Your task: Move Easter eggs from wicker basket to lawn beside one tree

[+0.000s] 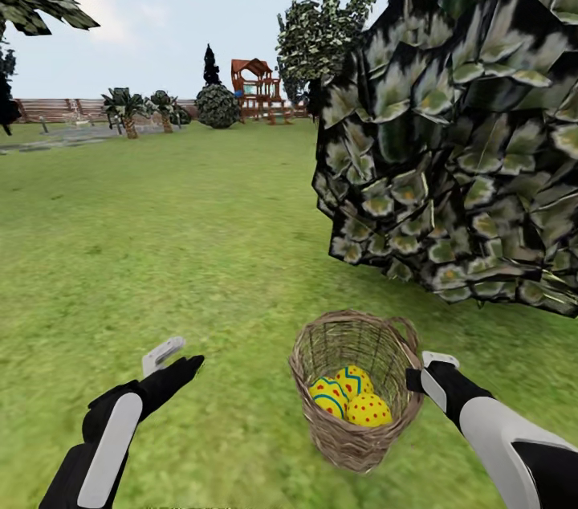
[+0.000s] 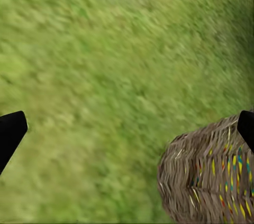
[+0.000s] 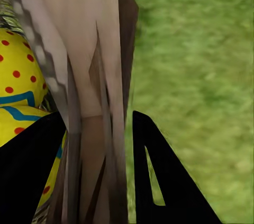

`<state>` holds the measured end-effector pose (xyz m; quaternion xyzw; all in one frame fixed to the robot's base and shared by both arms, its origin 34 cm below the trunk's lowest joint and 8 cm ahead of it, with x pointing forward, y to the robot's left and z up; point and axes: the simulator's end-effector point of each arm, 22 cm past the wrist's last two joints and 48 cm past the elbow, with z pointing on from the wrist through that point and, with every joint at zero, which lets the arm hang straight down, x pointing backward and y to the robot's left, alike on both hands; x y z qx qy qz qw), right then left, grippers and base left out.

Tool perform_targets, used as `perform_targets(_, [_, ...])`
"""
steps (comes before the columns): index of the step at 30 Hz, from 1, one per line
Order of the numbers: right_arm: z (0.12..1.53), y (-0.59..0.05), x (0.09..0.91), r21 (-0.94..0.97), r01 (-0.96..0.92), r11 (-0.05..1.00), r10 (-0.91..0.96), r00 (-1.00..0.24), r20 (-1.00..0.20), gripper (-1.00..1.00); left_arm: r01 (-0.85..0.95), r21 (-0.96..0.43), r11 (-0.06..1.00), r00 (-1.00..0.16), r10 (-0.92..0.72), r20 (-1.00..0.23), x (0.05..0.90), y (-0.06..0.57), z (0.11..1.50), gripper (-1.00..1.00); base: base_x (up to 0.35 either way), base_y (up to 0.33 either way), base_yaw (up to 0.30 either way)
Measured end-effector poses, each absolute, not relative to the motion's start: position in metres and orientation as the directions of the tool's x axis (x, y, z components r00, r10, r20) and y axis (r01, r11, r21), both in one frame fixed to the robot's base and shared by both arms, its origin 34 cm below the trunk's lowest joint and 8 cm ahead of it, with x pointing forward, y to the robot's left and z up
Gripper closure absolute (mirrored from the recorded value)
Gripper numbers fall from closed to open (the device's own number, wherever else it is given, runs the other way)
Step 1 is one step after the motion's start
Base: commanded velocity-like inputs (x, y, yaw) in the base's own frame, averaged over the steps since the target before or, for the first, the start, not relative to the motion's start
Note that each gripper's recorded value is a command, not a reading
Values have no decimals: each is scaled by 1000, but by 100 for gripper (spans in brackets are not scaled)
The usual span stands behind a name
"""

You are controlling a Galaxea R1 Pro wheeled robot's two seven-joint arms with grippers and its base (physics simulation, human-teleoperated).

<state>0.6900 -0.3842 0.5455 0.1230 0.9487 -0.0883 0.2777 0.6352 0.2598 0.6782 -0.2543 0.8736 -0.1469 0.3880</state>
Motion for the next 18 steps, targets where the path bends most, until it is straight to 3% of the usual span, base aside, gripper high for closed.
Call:
perform_targets(3, [545,-384,690,-100,282,954,184,-816,-547,100,-330,-454,828,-571,-558,-602,635,259,678,-100,70,226,267])
perform_targets(10, [542,-384,689,-103,281,954,183,-820,-543,100,-338,-445,829,-573,-556,-602,635,261,675,-100,5,15,260])
perform_targets(18, [540,-374,690,-99,268,958,174,-824,-540,100,-338,-442,831,-574,-554,-603,635,260,674,-100,0,0,24])
